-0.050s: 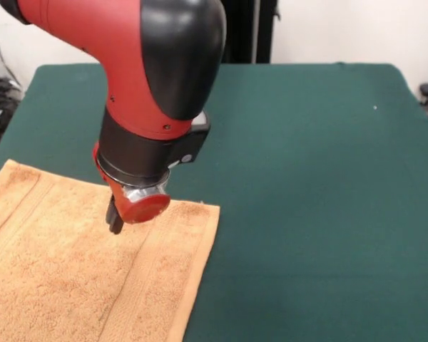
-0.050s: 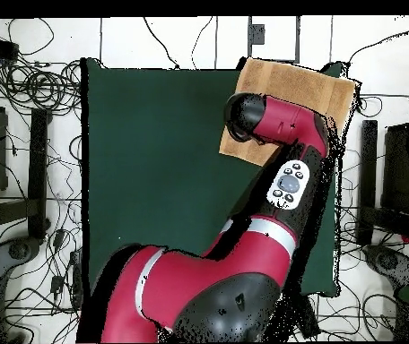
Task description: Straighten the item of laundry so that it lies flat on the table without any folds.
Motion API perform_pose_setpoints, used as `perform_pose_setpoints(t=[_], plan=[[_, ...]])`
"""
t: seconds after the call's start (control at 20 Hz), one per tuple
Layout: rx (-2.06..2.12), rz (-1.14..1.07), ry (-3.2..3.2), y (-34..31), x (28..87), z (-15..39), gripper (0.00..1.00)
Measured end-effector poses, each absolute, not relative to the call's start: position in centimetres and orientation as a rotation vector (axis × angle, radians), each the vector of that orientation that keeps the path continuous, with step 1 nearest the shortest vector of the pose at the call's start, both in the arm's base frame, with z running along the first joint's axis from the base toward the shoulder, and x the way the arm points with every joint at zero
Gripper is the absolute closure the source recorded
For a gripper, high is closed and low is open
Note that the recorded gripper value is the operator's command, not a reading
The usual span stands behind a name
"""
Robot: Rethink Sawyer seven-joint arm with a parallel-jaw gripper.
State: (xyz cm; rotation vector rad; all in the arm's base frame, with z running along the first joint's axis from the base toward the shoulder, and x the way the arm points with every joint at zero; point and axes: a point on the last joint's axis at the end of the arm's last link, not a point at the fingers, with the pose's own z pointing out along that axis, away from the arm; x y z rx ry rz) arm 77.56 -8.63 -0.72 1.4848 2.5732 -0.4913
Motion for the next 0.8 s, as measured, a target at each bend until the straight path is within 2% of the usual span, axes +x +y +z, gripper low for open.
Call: perform_pose_setpoints(t=[0.8], plan=[[1.460, -0.571, 2.609, -9.2, 76.2, -1.2, 1.00]])
